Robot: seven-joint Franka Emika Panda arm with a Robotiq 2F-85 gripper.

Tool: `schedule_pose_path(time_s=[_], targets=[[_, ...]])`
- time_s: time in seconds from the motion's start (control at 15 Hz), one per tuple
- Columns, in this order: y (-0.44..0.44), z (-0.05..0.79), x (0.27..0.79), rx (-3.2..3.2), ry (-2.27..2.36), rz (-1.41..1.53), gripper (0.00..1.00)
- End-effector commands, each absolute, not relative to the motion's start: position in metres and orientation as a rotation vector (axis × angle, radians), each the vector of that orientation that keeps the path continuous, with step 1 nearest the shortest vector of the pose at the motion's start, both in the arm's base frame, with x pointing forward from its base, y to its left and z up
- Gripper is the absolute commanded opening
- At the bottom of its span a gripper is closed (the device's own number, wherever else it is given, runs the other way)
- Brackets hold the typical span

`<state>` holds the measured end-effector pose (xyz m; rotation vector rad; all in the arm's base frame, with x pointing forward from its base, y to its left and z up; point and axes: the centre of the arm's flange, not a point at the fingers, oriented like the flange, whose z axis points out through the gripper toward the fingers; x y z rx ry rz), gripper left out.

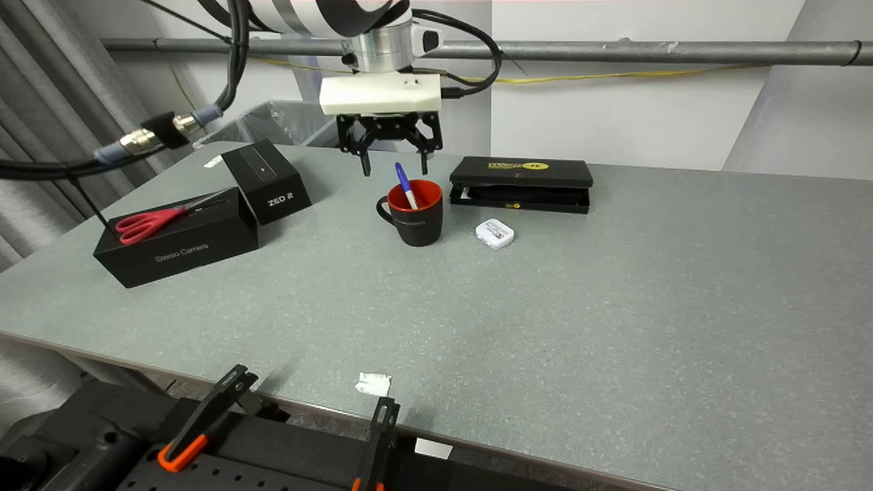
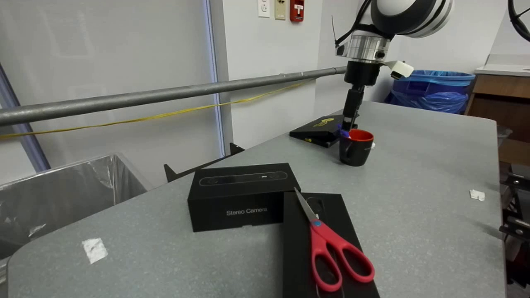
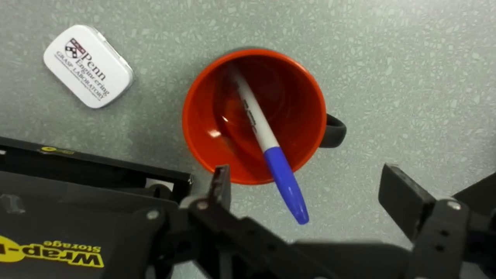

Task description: Remove the pen from the mug cup and out on the table

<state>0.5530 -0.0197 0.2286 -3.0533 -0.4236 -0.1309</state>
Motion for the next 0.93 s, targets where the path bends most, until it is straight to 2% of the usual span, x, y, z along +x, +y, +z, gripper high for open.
schedule_pose_path(time_s=[0.0, 0.2, 0.27, 0.33, 0.4, 0.73, 0.87], targets=[[-0.025, 0.22, 0.57, -3.007, -0.468, -0.203, 1.0], [-0.025, 0.214, 0.575, -2.998, -0.5, -0.205, 1.0], [-0.025, 0.212, 0.577, -2.992, -0.512, -0.209, 0.75], [-0.026, 0.21, 0.578, -2.991, -0.515, -0.207, 0.74], [-0.026, 0.209, 0.577, -2.993, -0.52, -0.207, 0.67], [-0.035, 0.221, 0.569, -2.99, -0.533, -0.259, 0.23], [-0.039, 0.23, 0.564, -2.979, -0.535, -0.304, 0.08]])
